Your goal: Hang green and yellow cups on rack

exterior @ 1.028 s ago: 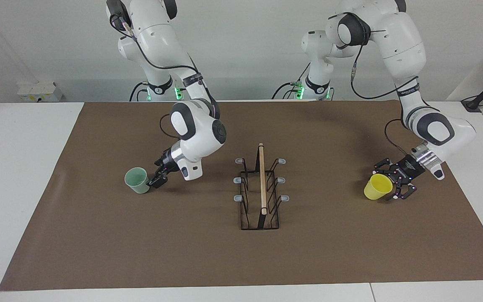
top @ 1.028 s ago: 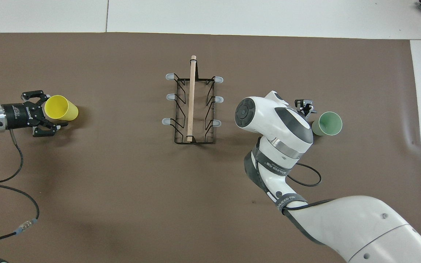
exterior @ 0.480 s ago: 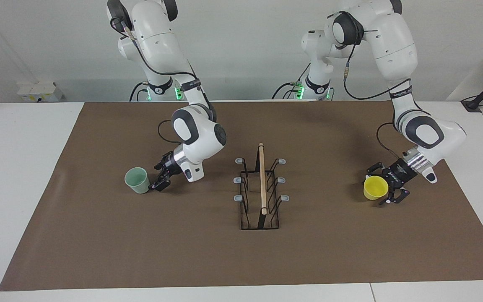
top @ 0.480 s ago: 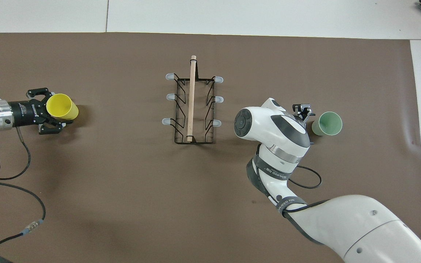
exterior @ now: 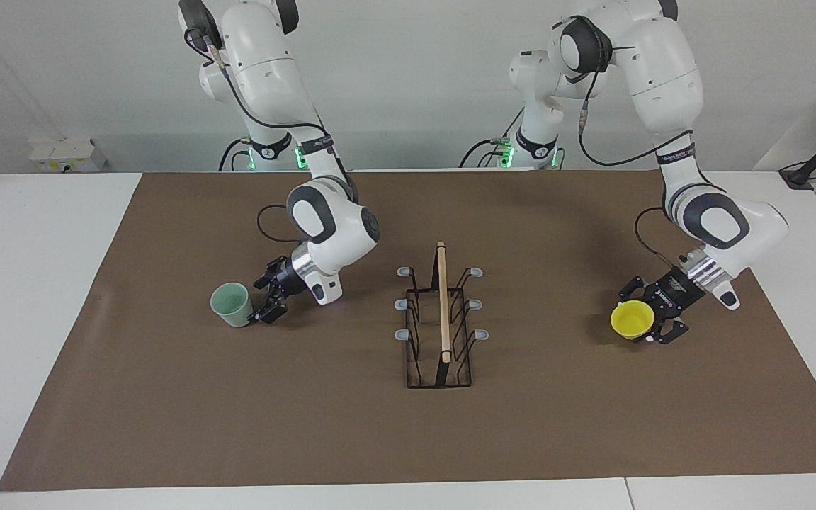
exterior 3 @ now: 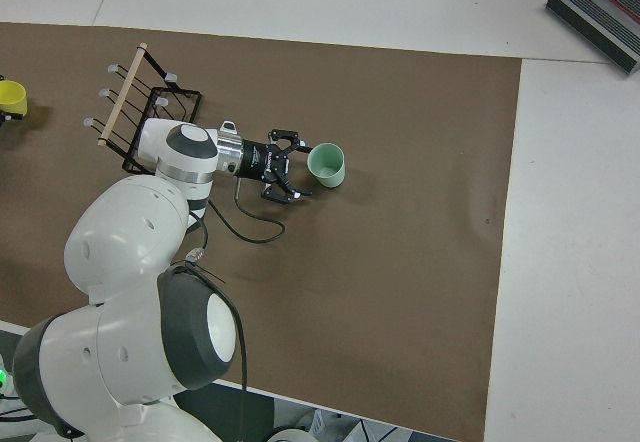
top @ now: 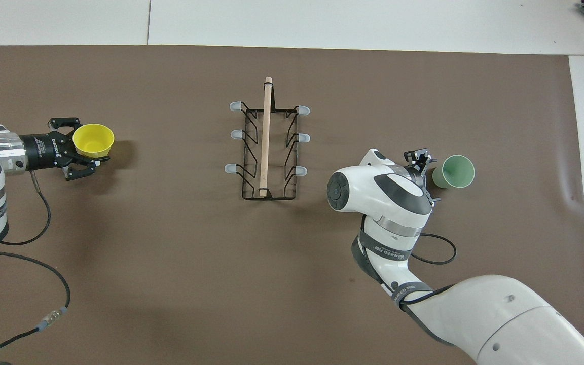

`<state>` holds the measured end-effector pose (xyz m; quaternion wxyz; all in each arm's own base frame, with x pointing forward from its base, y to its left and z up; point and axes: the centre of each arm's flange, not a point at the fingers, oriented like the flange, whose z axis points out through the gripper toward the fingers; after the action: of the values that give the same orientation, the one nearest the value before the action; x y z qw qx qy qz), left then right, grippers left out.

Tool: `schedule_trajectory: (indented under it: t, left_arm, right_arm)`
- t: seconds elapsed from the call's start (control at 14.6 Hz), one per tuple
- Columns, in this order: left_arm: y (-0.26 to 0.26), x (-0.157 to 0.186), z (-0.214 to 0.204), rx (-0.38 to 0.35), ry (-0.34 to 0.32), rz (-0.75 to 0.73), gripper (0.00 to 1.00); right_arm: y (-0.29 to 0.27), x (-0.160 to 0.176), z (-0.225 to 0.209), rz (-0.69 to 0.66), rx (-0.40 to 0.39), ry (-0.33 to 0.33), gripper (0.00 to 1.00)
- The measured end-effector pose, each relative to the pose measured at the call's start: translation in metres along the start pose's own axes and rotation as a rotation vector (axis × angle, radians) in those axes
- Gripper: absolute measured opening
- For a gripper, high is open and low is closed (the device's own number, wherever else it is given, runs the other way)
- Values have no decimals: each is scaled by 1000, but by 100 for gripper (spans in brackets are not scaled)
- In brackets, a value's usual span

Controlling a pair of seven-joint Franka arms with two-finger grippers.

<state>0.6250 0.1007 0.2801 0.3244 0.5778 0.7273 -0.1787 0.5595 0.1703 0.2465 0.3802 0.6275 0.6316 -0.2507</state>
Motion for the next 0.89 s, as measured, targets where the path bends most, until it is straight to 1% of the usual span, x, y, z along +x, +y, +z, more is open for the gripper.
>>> schedule_trajectory:
  t: [0.21, 0.48, 0.75, 0.89]
  left_arm:
    - [5, -8, -8, -15, -7, 15, 68]
    - [11, -19, -17, -31, -11, 37, 68]
    - [16, -44, -42, -35, 7, 107, 68]
    - [16, -61, -55, -34, 14, 145, 68]
  right_arm:
    - [-1, -2, 4, -21, -34, -23, 100]
    - [3, -8, 15, -43, -91, -30, 100]
    - [7, -12, 27, -75, -156, -38, 100]
    - [7, -12, 30, -81, -166, -33, 100]
